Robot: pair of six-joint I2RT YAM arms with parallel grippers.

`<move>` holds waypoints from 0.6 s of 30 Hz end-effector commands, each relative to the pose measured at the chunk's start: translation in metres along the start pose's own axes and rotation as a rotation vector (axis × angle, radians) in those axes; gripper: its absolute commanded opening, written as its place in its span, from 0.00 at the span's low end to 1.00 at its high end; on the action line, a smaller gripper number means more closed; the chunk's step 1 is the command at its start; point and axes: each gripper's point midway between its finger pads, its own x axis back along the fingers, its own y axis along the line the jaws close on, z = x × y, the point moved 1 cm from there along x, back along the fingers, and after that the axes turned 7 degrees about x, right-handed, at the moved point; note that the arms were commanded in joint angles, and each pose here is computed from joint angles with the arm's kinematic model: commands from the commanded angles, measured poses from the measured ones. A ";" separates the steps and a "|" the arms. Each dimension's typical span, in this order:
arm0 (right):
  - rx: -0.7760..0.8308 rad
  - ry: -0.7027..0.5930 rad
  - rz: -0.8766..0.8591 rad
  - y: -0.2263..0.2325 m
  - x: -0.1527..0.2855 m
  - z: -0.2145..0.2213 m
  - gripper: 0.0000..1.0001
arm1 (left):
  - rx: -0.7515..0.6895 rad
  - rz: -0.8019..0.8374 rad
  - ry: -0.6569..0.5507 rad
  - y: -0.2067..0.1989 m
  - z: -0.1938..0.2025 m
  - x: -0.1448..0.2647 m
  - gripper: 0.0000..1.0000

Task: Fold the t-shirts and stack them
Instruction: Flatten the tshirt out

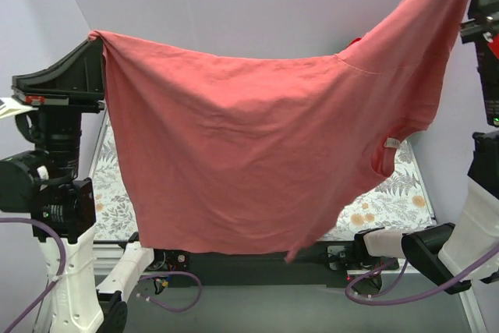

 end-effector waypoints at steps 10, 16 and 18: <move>-0.146 0.194 -0.339 0.145 -0.049 0.120 0.01 | -0.075 -0.400 0.109 0.158 0.107 0.040 0.00; -0.242 0.340 -0.552 0.261 -0.060 0.217 0.01 | -0.114 -0.641 0.203 0.262 0.189 0.088 0.00; -0.281 0.396 -0.612 0.305 -0.064 0.256 0.01 | -0.131 -0.719 0.230 0.298 0.214 0.097 0.00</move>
